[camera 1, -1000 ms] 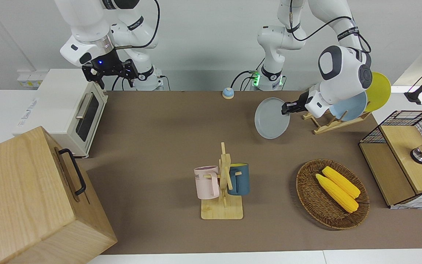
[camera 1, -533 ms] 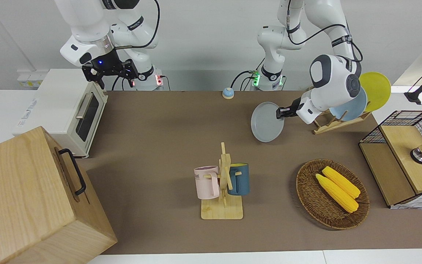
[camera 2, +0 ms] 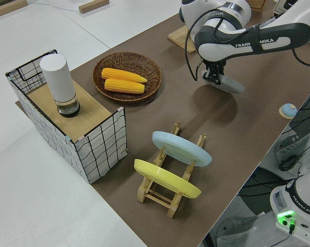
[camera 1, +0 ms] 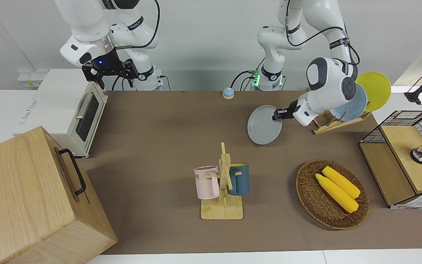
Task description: Pick gray plate from low plate rack and place it on table with left arm
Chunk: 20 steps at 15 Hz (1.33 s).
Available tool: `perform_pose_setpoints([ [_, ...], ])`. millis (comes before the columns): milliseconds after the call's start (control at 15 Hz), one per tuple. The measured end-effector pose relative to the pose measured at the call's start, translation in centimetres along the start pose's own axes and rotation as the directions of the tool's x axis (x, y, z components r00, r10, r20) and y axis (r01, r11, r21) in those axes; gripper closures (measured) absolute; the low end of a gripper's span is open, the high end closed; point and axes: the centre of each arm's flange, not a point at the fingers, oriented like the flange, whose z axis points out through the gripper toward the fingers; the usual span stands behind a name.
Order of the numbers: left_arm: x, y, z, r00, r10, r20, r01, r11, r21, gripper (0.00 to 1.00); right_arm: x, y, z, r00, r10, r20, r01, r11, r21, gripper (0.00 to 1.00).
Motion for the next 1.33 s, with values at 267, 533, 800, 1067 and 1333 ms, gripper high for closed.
perform_pose_setpoints([
  [267, 0.0, 0.0, 0.0, 1.0, 0.001, -0.001, -0.001, 1.0, 0.001, 0.2, 0.0, 0.0, 0.0, 1.0, 0.0, 0.0, 0.0, 1.0, 0.0, 0.01],
  [533, 0.2, -0.5, -0.6, 0.9994, 0.021, -0.026, -0.019, 0.997, 0.075, 0.0, 0.0, 0.0, 0.0, 1.0, 0.0, 0.0, 0.0, 1.0, 0.0, 0.01],
  [800, 0.3, -0.1, -5.0, 0.9897, 0.078, -0.119, -0.054, 0.979, 0.195, 0.0, 0.0, 0.0, 0.0, 1.0, 0.0, 0.0, 0.0, 1.0, 0.0, 0.01],
  [1067, -0.8, 1.0, -10.9, 0.9634, 0.135, -0.232, -0.07, 0.961, 0.269, 0.0, 0.0, 0.0, 0.0, 1.0, 0.0, 0.0, 0.0, 1.0, 0.0, 0.01],
  [1333, -2.3, 2.1, -16.4, 0.9261, 0.173, -0.336, -0.068, 0.951, 0.303, 0.0, 0.0, 0.0, 0.0, 1.0, 0.0, 0.0, 0.0, 1.0, 0.0, 0.01],
])
